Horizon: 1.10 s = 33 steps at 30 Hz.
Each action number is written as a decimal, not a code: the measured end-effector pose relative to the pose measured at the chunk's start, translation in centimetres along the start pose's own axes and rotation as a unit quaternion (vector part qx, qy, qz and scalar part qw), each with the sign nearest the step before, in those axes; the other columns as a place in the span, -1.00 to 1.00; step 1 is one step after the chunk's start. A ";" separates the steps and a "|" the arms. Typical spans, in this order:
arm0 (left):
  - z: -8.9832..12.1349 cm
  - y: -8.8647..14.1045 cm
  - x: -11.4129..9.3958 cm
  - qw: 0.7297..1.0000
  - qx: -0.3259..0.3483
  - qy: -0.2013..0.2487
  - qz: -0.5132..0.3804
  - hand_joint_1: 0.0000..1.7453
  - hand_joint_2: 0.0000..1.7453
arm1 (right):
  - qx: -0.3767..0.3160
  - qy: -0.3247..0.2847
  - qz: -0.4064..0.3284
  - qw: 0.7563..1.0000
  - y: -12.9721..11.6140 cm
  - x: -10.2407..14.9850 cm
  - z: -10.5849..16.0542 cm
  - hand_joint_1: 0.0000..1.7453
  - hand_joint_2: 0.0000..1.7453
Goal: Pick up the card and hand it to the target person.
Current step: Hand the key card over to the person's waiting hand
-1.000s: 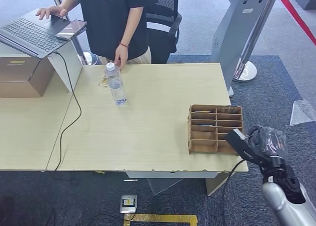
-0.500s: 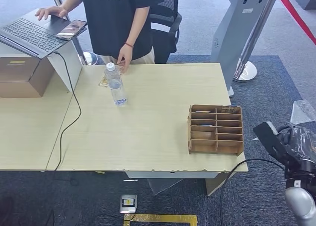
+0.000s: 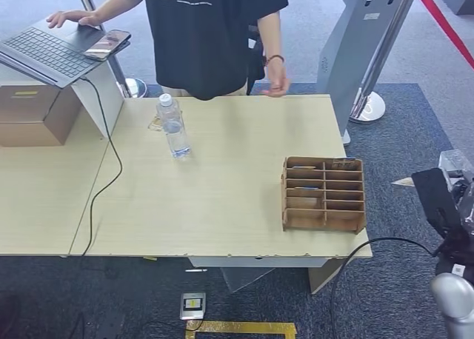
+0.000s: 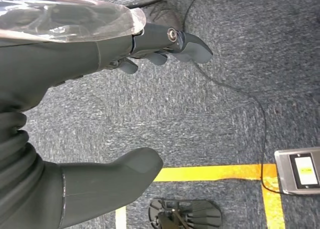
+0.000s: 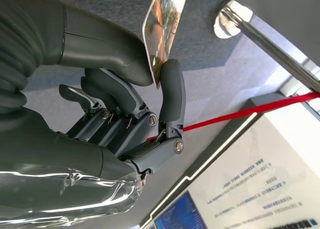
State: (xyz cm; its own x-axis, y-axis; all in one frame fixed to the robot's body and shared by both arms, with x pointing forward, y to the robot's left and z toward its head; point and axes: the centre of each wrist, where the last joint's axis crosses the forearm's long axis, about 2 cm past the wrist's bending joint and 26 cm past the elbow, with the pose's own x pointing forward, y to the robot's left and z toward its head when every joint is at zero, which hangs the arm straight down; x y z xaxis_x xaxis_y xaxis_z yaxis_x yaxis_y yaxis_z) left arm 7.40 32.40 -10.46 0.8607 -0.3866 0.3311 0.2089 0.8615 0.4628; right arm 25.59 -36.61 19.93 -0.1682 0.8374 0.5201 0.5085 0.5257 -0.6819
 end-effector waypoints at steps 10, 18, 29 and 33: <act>-0.1 -0.2 0.9 0.999 -0.012 -0.022 -0.028 -1.00 1.00 | -0.067 -0.036 0.000 0.997 3.8 3.3 -3.9 1.00 1.00; -0.4 -0.1 2.1 0.998 -0.017 -0.029 -0.046 -1.00 1.00 | -0.090 -0.064 0.010 0.994 7.6 6.2 -8.4 1.00 1.00; -0.4 -0.2 2.4 0.998 -0.019 -0.029 -0.058 -1.00 1.00 | -0.060 -0.063 0.077 0.993 11.3 8.1 -11.1 -1.00 1.00; -0.4 -0.2 2.4 0.998 -0.020 -0.029 -0.059 -1.00 1.00 | -0.021 -0.053 0.045 0.997 12.2 8.0 -10.8 -1.00 1.00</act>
State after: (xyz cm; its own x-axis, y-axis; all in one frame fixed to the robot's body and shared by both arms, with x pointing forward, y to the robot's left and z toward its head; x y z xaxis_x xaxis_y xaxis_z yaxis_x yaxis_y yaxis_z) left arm 9.56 31.45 -10.10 0.8010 -0.5041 0.3229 0.3276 0.8206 0.4683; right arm 39.63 -25.10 21.31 -0.2083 0.8929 0.3992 0.5600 0.4435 -0.6998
